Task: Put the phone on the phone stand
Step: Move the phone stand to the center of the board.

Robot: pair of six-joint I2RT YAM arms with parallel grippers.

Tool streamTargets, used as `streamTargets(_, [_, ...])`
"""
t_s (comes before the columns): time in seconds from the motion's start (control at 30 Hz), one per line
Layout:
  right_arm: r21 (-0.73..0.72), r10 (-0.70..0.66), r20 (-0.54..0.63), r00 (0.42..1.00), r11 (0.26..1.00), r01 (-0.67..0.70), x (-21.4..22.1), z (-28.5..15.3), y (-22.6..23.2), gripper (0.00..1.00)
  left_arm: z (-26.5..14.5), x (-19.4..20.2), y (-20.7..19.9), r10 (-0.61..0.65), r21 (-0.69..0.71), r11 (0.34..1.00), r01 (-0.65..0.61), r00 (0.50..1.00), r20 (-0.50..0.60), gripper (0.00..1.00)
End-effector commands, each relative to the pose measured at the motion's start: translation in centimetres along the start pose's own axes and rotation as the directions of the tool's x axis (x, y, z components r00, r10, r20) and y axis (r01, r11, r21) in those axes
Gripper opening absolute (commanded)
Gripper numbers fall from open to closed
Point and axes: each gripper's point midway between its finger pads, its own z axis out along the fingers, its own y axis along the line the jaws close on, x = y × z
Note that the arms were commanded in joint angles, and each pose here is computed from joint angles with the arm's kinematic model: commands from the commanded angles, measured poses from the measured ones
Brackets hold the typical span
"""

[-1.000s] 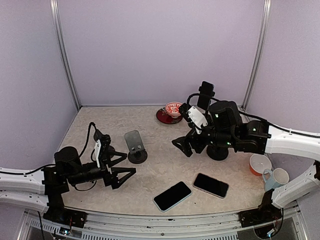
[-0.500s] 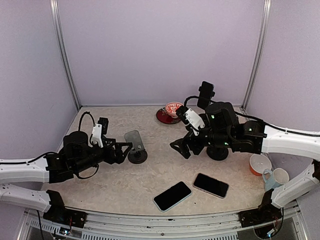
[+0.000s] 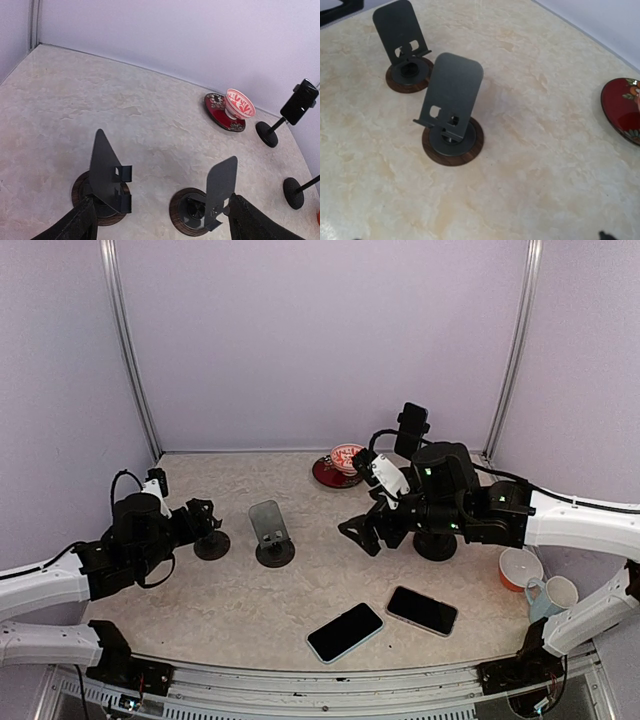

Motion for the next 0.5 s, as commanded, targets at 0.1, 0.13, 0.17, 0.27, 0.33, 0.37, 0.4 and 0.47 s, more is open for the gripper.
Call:
streamTargets(0.1, [-0.033,0.009,0.052,0.999,0.999,-0.007,-1.2,-0.5,0.3,1.00,1.5,-0.4,4.0,-0.093,-0.092,0.992,0.091,0.996,-0.019,0.83])
streamTargets(0.13, [-0.036,0.006,0.052,0.999,0.999,-0.004,-1.2,-0.5,0.4,1.00,1.7,-0.6,4.3,-0.099,-0.090,0.991,0.097,0.995,-0.016,0.82])
streamTargets(0.17, [-0.033,0.004,0.052,0.999,0.999,-0.002,-1.3,-0.5,0.3,1.00,1.8,-0.7,4.4,-0.104,-0.085,0.991,0.103,0.994,-0.014,0.80])
streamTargets(0.27, [-0.026,0.001,0.056,0.998,1.000,0.000,-1.2,-0.6,0.2,1.00,2.5,-1.4,4.6,-0.101,-0.078,0.992,0.100,0.995,-0.013,0.70])
streamTargets(0.33, [-0.037,0.002,0.063,0.998,0.999,0.000,-1.4,-0.8,0.4,1.00,3.1,-1.5,4.4,-0.089,-0.072,0.994,0.087,0.996,-0.030,0.67])
streamTargets(0.37, [-0.040,0.000,0.064,0.998,0.999,0.002,-1.4,-0.9,0.4,1.00,3.4,-1.6,4.3,-0.080,-0.067,0.995,0.077,0.996,-0.042,0.65])
streamTargets(0.4, [-0.040,-0.004,0.066,0.998,0.999,0.006,-1.5,-0.9,0.4,1.00,3.8,-1.6,4.3,-0.075,-0.070,0.995,0.072,0.996,-0.053,0.63])
streamTargets(0.47, [-0.034,-0.013,0.071,0.997,0.999,0.015,-1.6,-1.1,0.3,1.00,4.3,-1.7,4.1,-0.066,-0.075,0.995,0.061,0.995,-0.073,0.61])
